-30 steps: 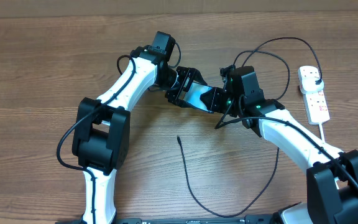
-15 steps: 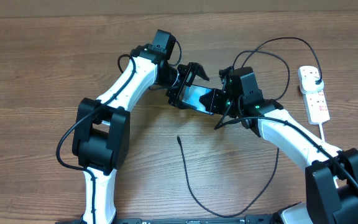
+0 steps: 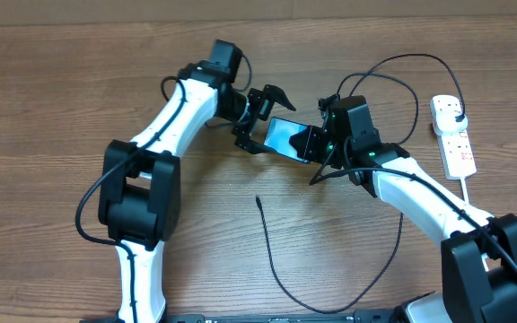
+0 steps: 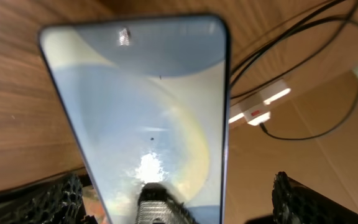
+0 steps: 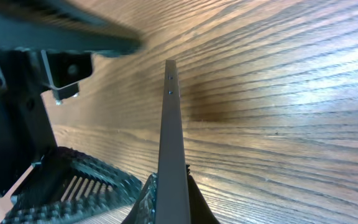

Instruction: Plug charger to phone and switch on socket

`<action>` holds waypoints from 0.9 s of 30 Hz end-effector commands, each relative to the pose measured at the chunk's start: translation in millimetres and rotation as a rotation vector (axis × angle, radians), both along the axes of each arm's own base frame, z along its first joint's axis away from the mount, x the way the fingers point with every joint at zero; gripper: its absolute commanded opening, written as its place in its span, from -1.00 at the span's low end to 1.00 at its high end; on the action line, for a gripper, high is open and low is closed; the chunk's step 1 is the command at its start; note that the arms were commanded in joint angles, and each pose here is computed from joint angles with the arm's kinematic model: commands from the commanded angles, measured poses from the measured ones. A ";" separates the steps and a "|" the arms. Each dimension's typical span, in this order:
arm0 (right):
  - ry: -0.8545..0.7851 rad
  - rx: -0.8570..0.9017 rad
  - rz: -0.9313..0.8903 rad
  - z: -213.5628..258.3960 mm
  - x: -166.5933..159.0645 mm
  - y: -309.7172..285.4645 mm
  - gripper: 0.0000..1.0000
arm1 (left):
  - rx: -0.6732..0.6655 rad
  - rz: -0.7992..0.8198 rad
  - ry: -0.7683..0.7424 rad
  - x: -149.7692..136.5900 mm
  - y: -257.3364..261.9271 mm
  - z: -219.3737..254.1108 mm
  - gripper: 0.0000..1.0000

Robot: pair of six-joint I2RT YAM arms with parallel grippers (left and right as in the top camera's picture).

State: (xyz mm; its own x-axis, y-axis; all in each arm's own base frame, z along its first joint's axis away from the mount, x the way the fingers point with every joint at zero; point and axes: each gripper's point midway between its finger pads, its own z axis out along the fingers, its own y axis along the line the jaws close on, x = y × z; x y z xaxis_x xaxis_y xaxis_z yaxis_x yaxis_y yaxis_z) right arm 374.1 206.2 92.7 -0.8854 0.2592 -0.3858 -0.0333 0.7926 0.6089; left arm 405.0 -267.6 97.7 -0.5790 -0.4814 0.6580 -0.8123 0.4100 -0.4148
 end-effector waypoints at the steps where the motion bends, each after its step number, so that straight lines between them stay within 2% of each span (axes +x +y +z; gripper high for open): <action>1: 0.013 0.076 -0.139 16.4 20.1 -15.3 -0.92 | -0.042 -0.016 -0.107 14.2 17.1 20.9 1.00; 8: 0.166 0.277 -0.401 23.2 36.3 -43.1 -0.92 | -0.024 -0.007 -0.277 30.3 42.1 53.5 1.00; 17: 0.292 0.663 -0.477 71.0 52.5 -23.4 -0.92 | 0.109 0.030 -0.531 41.5 65.5 108.9 1.00; 24: 0.440 0.910 -0.499 105.5 55.0 -8.0 -0.93 | 0.102 0.052 -0.656 45.3 67.6 145.9 1.00; 27: 0.438 0.970 -0.472 120.9 56.6 -2.1 -0.92 | 0.099 0.055 -0.654 45.5 67.3 146.2 1.00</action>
State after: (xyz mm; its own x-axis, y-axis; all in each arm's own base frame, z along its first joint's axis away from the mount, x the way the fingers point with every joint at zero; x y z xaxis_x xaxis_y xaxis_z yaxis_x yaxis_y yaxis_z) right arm 433.0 191.2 184.5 -0.6303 0.6906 0.3547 0.4710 -0.0230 0.8818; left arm 449.0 -201.4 232.1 -0.8092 -0.5598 0.1786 -0.4648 0.4239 -0.7774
